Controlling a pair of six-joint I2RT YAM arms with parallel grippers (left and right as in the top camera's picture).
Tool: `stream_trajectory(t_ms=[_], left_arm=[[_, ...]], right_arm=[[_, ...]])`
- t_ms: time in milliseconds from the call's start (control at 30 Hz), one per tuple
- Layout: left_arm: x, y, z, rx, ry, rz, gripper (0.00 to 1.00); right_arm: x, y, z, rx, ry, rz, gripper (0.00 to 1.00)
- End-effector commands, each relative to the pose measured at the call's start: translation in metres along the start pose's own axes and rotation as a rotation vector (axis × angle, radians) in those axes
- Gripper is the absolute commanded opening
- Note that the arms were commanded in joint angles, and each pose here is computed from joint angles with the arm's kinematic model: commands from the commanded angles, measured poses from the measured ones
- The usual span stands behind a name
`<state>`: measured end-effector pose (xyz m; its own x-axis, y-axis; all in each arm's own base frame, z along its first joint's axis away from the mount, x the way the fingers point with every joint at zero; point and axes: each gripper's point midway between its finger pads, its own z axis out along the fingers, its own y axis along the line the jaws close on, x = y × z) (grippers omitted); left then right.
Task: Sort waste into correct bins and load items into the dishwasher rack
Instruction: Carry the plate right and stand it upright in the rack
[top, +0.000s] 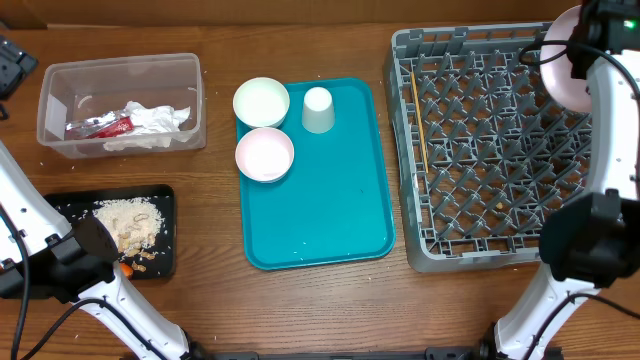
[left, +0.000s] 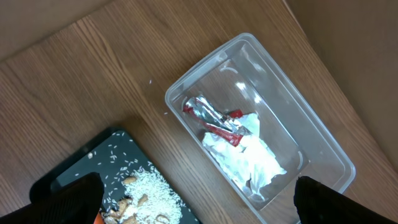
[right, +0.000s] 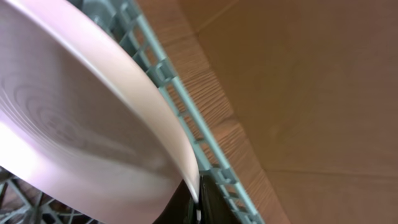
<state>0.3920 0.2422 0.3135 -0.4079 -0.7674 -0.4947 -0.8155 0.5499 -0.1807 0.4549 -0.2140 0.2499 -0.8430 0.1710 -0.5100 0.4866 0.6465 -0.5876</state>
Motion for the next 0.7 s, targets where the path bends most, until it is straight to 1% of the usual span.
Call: stream_trajectory(t_ms=[0, 233, 333, 467, 667], left_arm=[[0.0, -0.002, 0.003, -0.005, 0.001, -0.008, 1.0], [0.0, -0.002, 0.003, -0.005, 0.001, -0.008, 1.0], [0.0, -0.002, 0.003, -0.005, 0.001, -0.008, 1.0], [0.0, -0.002, 0.003, -0.005, 0.001, -0.008, 1.0], [0.001, -0.002, 0.003, -0.005, 0.001, -0.008, 1.0]], right_arm=[[0.004, 0.018, 0.008, -0.032, 0.02, -0.004, 0.04], [0.01, 0.026, 0.015, -0.039, 0.036, 0.003, 0.04], [0.015, 0.035, 0.011, -0.071, 0.053, -0.013, 0.04], [0.023, 0.04, 0.001, -0.047, 0.075, -0.03, 0.04], [0.034, 0.046, -0.01, -0.045, 0.109, 0.03, 0.04]])
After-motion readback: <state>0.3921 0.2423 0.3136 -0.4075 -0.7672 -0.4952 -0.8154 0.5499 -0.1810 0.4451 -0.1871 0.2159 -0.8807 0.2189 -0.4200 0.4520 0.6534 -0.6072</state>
